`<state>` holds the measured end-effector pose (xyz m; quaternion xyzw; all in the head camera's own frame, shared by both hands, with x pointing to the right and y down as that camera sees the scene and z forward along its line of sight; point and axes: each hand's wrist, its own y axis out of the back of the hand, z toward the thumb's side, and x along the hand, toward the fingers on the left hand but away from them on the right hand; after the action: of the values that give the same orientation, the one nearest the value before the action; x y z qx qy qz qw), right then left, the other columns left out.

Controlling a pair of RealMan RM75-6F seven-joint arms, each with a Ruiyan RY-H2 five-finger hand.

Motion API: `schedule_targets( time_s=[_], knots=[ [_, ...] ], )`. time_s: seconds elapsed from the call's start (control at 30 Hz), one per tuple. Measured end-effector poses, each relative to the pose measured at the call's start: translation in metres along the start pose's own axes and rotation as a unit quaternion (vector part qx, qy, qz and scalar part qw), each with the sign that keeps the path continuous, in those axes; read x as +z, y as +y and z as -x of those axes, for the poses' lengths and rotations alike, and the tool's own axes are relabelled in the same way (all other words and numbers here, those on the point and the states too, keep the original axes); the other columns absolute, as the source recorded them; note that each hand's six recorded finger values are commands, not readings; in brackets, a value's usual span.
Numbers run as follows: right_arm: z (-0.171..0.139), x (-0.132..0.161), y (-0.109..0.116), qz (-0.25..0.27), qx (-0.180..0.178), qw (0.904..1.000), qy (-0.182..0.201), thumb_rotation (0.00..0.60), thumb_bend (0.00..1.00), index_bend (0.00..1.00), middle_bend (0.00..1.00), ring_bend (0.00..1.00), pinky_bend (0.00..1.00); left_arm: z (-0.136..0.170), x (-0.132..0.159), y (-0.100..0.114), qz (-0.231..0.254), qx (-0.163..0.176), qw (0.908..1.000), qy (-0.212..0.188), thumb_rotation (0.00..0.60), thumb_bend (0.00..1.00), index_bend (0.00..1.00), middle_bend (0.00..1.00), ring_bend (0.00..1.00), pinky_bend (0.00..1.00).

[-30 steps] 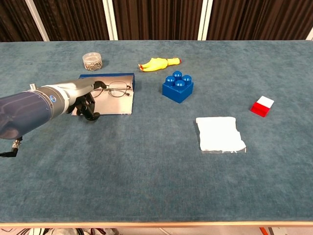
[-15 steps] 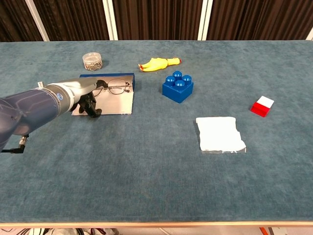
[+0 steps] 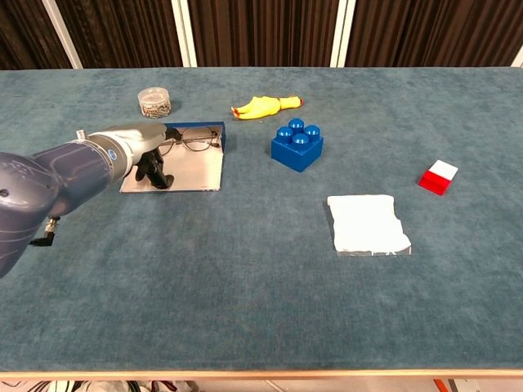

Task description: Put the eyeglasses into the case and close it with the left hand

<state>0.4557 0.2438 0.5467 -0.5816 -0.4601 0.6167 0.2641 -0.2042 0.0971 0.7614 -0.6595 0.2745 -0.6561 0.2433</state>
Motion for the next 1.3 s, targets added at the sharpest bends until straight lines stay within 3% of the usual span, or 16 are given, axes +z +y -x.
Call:
schedule_targets(
  time_s=[0.37,0.57,0.77,0.83,0.97,1.07,1.17,1.3],
  knots=[
    [0.0,0.0,0.0,0.0,0.0,1.0,0.0,0.6,0.05,0.0,0.0,0.02,0.19,-0.004,0.003,0.004,-0.011,0.017,0.9998,0.001,0.6,0.42,0.0,0.64,0.7,0.79],
    [0.0,0.0,0.0,-0.001,-0.001,1.0,0.0,0.6,0.05,0.0,0.0,0.02,0.19,0.004,0.009,-0.001,-0.017,0.006,0.9997,-0.014,0.6,0.42,0.01,0.63,0.69,0.79],
    [0.0,0.001,0.0,-0.001,-0.001,1.0,0.001,0.6,0.05,0.0,0.0,0.02,0.19,0.022,0.017,-0.001,-0.025,0.004,0.9989,-0.041,0.6,0.39,0.11,0.59,0.65,0.77],
    [0.0,0.001,0.0,-0.001,-0.001,1.0,0.001,0.6,0.05,0.0,0.0,0.02,0.19,0.03,0.02,0.002,-0.027,0.008,0.9983,-0.052,0.6,0.35,0.14,0.51,0.57,0.68],
    [0.0,0.001,0.0,0.0,-0.001,1.0,0.002,0.6,0.05,0.0,0.0,0.02,0.19,0.046,0.023,0.007,-0.03,0.02,0.9966,-0.074,0.6,0.27,0.13,0.32,0.33,0.39],
    [0.0,0.001,0.0,0.002,-0.001,1.0,0.001,0.6,0.05,0.0,0.0,0.02,0.19,0.054,0.021,0.013,-0.038,0.039,0.9948,-0.086,0.6,0.19,0.12,0.21,0.16,0.23],
    [0.0,0.001,0.0,0.003,-0.001,1.0,0.001,0.6,0.05,0.0,0.0,0.02,0.19,0.059,0.018,0.017,-0.05,0.06,0.9925,-0.095,0.6,0.14,0.11,0.14,0.06,0.13],
    [0.0,0.001,-0.001,0.006,0.001,1.0,0.001,0.6,0.05,0.0,0.0,0.02,0.19,0.062,0.009,0.018,-0.067,0.084,0.9892,-0.1,0.6,0.13,0.1,0.12,0.04,0.11]
  ],
)
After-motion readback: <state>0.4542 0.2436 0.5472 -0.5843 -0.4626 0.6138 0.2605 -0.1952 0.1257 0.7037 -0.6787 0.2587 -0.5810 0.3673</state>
